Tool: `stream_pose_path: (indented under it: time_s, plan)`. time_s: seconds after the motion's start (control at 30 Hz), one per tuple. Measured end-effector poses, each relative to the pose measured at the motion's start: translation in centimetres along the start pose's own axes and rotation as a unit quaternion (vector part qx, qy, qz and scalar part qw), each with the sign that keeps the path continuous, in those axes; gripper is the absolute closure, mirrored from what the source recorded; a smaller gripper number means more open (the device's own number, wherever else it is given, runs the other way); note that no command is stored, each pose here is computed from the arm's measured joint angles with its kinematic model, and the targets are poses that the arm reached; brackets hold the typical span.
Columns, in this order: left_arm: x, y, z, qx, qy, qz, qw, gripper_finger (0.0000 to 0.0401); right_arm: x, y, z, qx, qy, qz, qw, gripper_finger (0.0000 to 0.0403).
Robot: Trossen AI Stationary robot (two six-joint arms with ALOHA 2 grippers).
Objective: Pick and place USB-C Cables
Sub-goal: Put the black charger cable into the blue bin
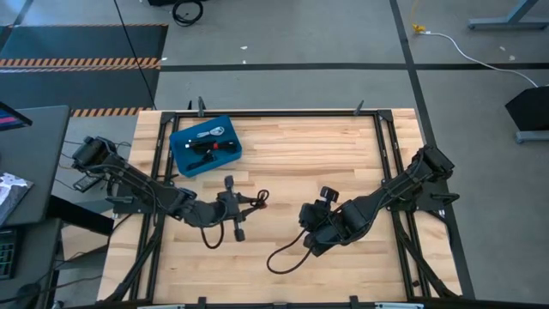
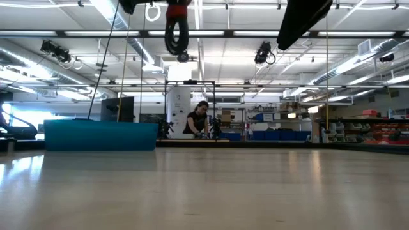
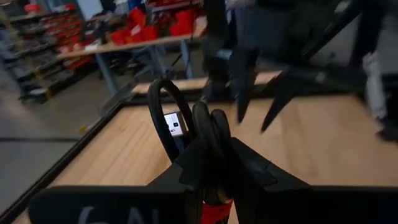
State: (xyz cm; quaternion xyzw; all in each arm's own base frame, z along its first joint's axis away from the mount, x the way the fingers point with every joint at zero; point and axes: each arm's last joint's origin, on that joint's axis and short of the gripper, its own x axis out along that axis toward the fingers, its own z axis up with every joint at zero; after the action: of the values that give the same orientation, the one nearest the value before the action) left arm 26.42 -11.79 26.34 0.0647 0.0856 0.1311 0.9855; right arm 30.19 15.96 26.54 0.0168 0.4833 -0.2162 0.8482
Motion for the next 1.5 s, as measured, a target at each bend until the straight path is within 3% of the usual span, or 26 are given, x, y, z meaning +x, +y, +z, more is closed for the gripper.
stream_pose_path:
  time_s: [0.3,0.67,0.77,0.9,1.23,1.33,1.5]
  plan:
    - [0.2,1.1,-1.2,0.041,0.048,0.115,0.991,0.0347,-0.1,0.3,0.1,-0.004,-0.009,0.008,1.000,0.0256]
    - [2.4,5.3,-2.6,0.055,0.111,0.218,0.968,0.0347,-0.1,0.6,0.3,-0.048,-0.021,0.024,0.998,0.0256]
    - [2.8,6.6,-2.8,0.048,0.129,0.225,0.965,0.0347,-0.1,0.6,0.3,-0.063,-0.021,0.023,0.998,0.0256]
    - [3.1,8.7,-3.2,0.036,0.180,0.197,0.963,0.0347,-0.1,0.6,0.3,-0.085,-0.022,0.022,0.996,0.0256]
    - [1.4,15.0,-1.2,-0.001,0.305,0.259,0.917,0.0347,-0.1,0.5,0.4,-0.130,-0.026,0.019,0.991,0.0256]
    - [1.3,16.8,-1.8,-0.012,0.341,0.252,0.906,0.0347,-0.1,0.5,0.5,-0.140,-0.029,0.019,0.990,0.0256]
    - [1.1,20.1,-3.2,-0.014,0.412,0.259,0.874,0.0347,-0.1,0.6,0.6,-0.147,-0.033,0.021,0.988,0.0256]
